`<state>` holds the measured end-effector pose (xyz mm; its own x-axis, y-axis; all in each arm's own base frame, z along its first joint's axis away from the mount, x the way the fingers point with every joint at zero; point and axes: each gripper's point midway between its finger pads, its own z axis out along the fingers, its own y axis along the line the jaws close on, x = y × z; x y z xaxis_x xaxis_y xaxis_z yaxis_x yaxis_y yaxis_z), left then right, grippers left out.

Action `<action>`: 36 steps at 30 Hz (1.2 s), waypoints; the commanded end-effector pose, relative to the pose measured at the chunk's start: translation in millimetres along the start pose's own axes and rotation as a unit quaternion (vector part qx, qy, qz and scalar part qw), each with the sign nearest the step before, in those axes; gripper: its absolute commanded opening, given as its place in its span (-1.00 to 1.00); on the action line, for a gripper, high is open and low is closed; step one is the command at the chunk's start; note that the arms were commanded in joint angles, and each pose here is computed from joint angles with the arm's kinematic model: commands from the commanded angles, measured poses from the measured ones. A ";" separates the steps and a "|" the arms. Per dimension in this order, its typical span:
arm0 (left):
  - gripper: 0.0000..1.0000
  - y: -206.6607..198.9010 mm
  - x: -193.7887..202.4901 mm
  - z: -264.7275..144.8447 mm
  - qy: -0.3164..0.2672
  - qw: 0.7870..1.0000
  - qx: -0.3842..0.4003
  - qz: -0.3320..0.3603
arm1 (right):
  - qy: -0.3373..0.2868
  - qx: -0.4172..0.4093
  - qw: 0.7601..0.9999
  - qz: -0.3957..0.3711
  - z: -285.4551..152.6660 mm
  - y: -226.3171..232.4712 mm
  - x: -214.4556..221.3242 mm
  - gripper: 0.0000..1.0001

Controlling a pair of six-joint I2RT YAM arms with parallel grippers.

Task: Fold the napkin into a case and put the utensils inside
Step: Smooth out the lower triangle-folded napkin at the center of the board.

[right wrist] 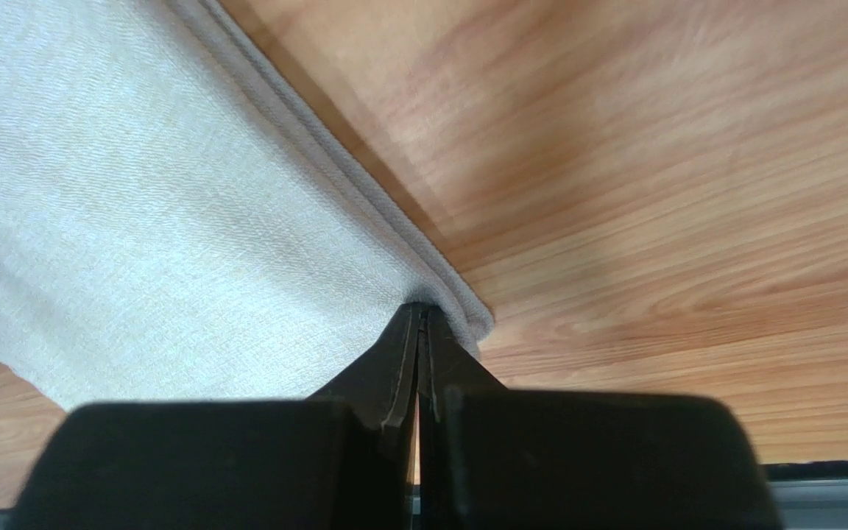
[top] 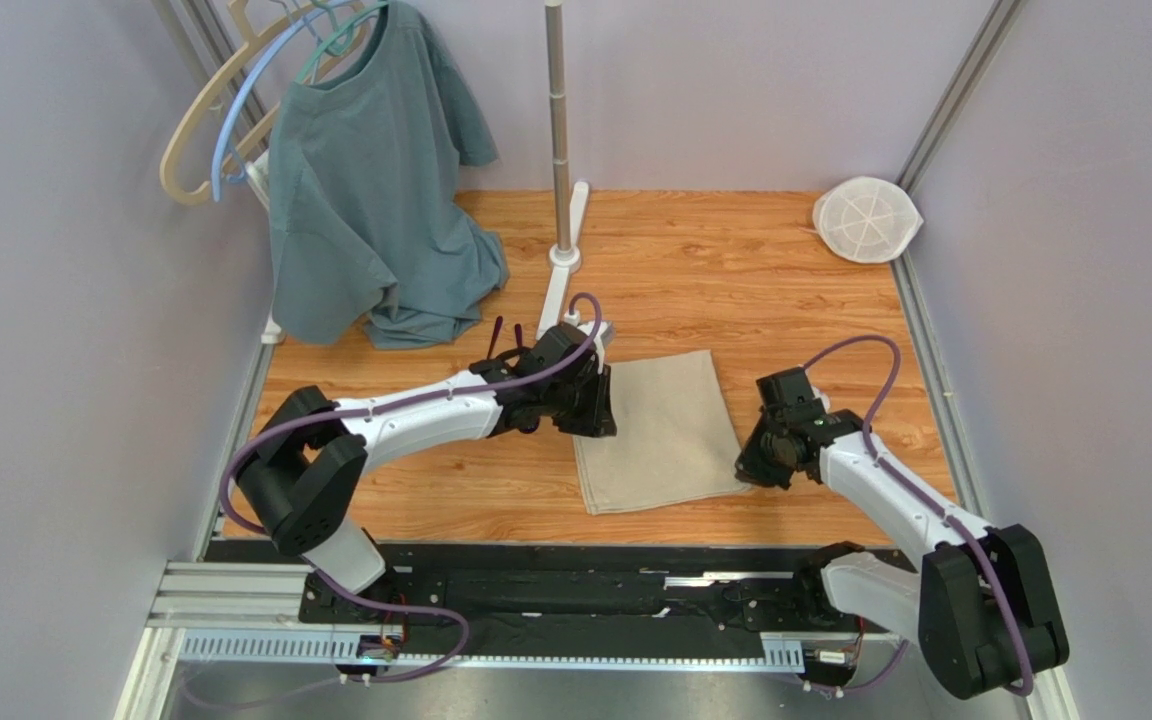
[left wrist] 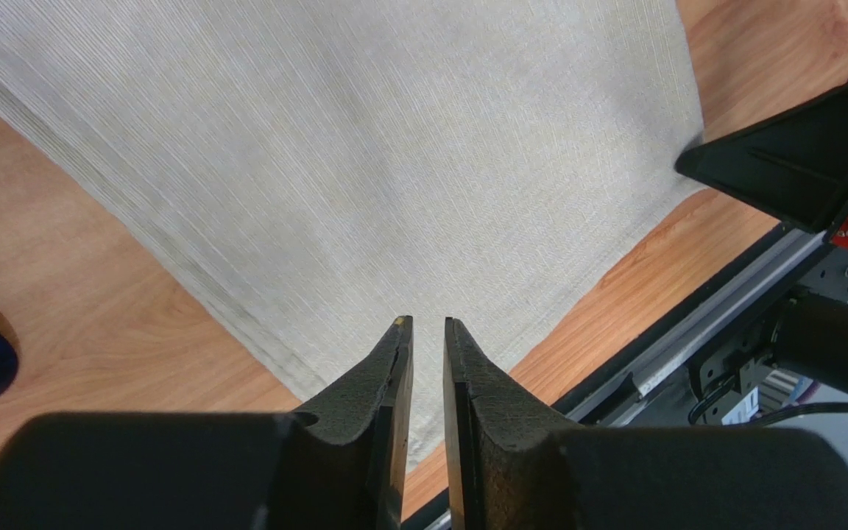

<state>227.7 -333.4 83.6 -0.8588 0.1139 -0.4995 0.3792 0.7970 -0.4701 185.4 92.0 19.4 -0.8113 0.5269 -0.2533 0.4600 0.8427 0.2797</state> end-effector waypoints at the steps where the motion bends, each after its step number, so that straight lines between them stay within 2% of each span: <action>1: -0.59 1.9 -51.2 5.3 -0.036 0.999 -0.002 0.000 | -0.051 -0.032 0.992 -0.108 -21.5 24.6 -36.4 -0.97; 3: -0.60 4.7 -68.2 10.8 -0.045 0.999 -0.004 -0.008 | -0.055 -0.112 0.981 -0.148 -34.0 61.8 -38.1 -0.87; 6: -0.62 22.4 -81.3 26.4 -0.038 0.999 -0.020 -0.018 | -0.041 -0.165 0.967 -0.189 -41.5 96.7 -40.6 -0.85; 11: -0.69 59.1 -83.8 39.6 -0.018 0.997 -0.072 -0.011 | 0.031 -0.172 0.965 -0.195 -24.4 115.1 -33.0 -0.85; 16: -0.72 92.1 -86.0 34.5 -0.016 0.993 -0.117 -0.012 | 0.049 -0.117 0.977 -0.173 -2.7 80.6 -19.3 -0.95; 22: -0.74 135.2 -76.3 44.0 0.018 0.985 -0.172 -0.018 | 0.043 -0.029 0.993 -0.103 13.3 27.3 -9.9 -1.00; 27: -0.76 135.8 -76.5 49.2 0.034 0.985 -0.168 -0.005 | 0.039 0.039 0.996 -0.074 26.7 -8.8 -7.3 -1.00; 30: -0.76 132.4 -78.8 41.2 0.026 0.986 -0.165 0.001 | 0.025 0.057 0.996 -0.064 24.4 -13.2 -13.4 -1.00; 32: -0.76 123.6 -81.2 30.6 0.020 0.988 -0.153 0.003 | 0.019 0.043 0.996 -0.069 19.3 -7.2 -15.6 -1.00; 34: -0.70 107.1 -91.8 14.9 -0.003 0.992 -0.128 0.006 | 0.009 -0.033 0.994 -0.108 3.4 22.0 -17.7 -0.97; 35: -0.64 101.5 -91.7 9.7 -0.006 0.993 -0.117 0.006 | 0.002 -0.060 0.989 -0.138 -5.4 36.9 -14.6 -0.89; 36: -0.50 94.6 -97.0 3.0 -0.017 0.994 -0.106 0.004 | -0.021 -0.077 0.982 -0.169 -18.6 45.8 -17.5 -0.83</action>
<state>352.0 -268.0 31.5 -0.8868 0.1163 -0.4473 0.2479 0.9365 -0.2481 210.1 112.1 21.6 -0.9019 0.3581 -0.2415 0.2771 0.9086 0.3123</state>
